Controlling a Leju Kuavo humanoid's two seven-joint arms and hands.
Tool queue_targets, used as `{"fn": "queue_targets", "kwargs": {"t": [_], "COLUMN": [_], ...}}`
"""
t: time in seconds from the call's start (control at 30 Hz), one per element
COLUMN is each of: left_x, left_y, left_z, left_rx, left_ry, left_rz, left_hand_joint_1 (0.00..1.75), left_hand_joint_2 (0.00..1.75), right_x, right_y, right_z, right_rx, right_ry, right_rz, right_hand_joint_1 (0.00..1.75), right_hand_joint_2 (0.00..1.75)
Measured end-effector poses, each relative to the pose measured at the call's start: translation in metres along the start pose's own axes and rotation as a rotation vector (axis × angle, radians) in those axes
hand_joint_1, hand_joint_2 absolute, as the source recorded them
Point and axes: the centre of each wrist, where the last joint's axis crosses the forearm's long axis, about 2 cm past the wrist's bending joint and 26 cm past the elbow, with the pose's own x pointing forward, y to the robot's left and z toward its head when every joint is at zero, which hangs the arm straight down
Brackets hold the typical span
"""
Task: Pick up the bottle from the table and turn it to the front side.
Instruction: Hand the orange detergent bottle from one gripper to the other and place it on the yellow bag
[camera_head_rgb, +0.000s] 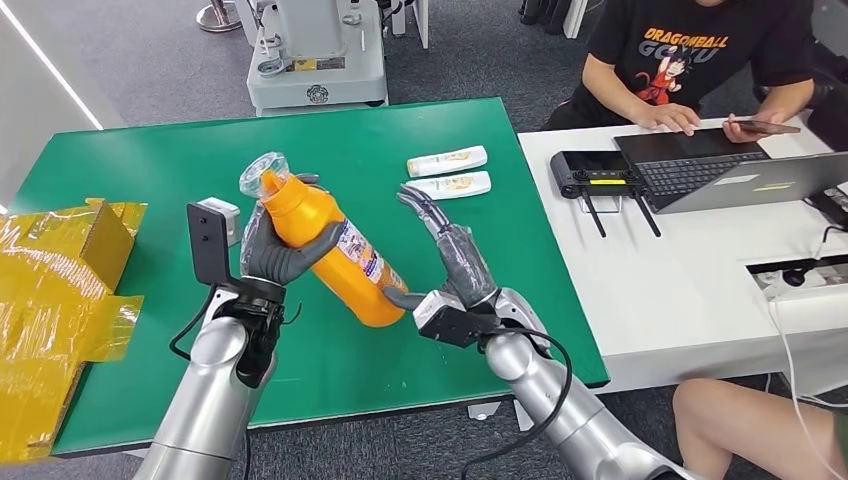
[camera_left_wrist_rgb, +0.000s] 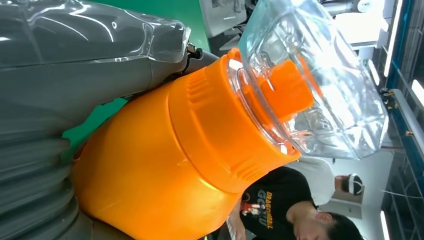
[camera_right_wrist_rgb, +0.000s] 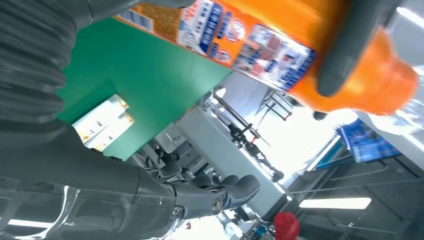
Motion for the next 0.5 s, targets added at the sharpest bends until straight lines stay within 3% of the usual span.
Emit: {"fn": "queue_targets", "kwargs": {"t": [0.27, 0.5], "left_x": [-0.002, 0.01], "left_y": [0.008, 0.037], "left_z": [0.005, 0.017], "left_rx": [0.071, 0.161], "left_ry": [-0.009, -0.06], "left_rz": [-0.064, -0.185], "left_hand_joint_1": [1.75, 1.75], "left_hand_joint_2": [1.75, 1.75], "right_x": [0.031, 0.068], "right_y": [0.003, 0.011], "right_z": [0.007, 0.034], "right_rx": [-0.141, -0.239], "right_ry": [-0.071, -0.146], "right_rz": [-0.085, -0.166], "right_hand_joint_1": [0.0, 0.0], "right_hand_joint_2": [1.75, 1.75]}}
